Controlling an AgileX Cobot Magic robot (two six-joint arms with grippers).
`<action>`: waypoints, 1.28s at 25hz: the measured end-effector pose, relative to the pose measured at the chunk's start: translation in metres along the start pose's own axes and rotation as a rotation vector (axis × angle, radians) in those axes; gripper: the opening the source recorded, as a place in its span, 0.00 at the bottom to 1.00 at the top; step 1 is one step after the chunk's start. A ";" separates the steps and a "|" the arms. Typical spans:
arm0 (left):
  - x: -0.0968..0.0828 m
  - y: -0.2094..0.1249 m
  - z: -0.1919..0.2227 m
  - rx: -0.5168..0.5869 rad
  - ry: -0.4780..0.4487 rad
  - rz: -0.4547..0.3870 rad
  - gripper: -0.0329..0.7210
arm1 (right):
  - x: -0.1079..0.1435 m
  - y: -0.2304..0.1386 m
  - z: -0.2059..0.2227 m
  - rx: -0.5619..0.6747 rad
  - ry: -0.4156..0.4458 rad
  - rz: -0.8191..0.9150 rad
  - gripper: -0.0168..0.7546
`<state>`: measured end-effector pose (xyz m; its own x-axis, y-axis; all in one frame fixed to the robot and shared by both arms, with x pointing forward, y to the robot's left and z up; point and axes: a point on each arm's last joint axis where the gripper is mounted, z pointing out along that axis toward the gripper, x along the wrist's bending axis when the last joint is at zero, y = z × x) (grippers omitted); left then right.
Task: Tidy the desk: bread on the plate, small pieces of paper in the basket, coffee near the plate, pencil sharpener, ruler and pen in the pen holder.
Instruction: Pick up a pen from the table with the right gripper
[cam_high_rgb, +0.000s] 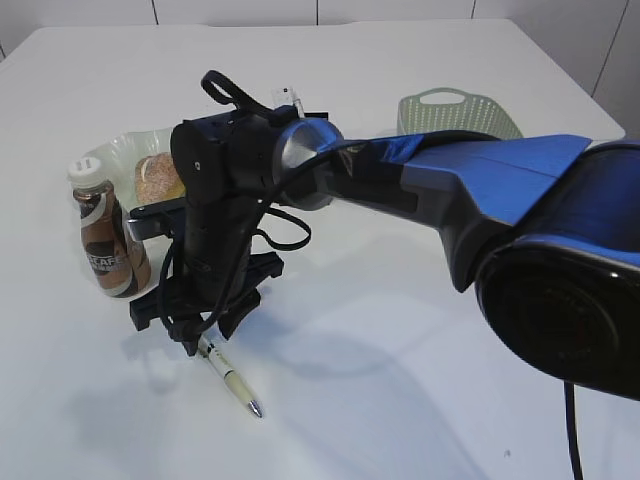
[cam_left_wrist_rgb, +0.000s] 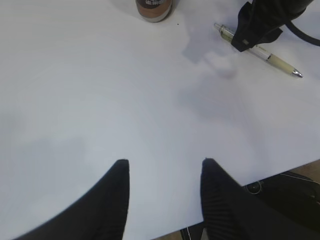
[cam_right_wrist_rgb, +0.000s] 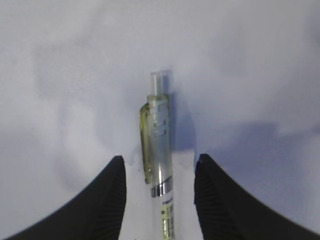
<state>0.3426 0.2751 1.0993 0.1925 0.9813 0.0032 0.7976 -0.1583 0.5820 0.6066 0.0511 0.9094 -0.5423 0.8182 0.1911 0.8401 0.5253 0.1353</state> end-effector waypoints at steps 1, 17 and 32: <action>0.000 0.000 0.000 0.000 0.000 0.000 0.48 | 0.000 0.000 0.000 -0.001 0.000 0.000 0.50; 0.001 0.000 0.000 -0.001 0.010 0.005 0.48 | -0.002 -0.001 0.007 0.016 -0.012 -0.008 0.50; 0.002 0.000 0.000 -0.004 0.022 0.011 0.48 | -0.007 -0.004 0.009 0.061 -0.069 -0.054 0.18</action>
<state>0.3433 0.2770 1.0995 0.1885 0.9817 0.0271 0.7933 -0.1685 0.5850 0.6069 0.0454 0.8991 -0.5869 0.8010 0.1178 0.8097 0.5808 0.0841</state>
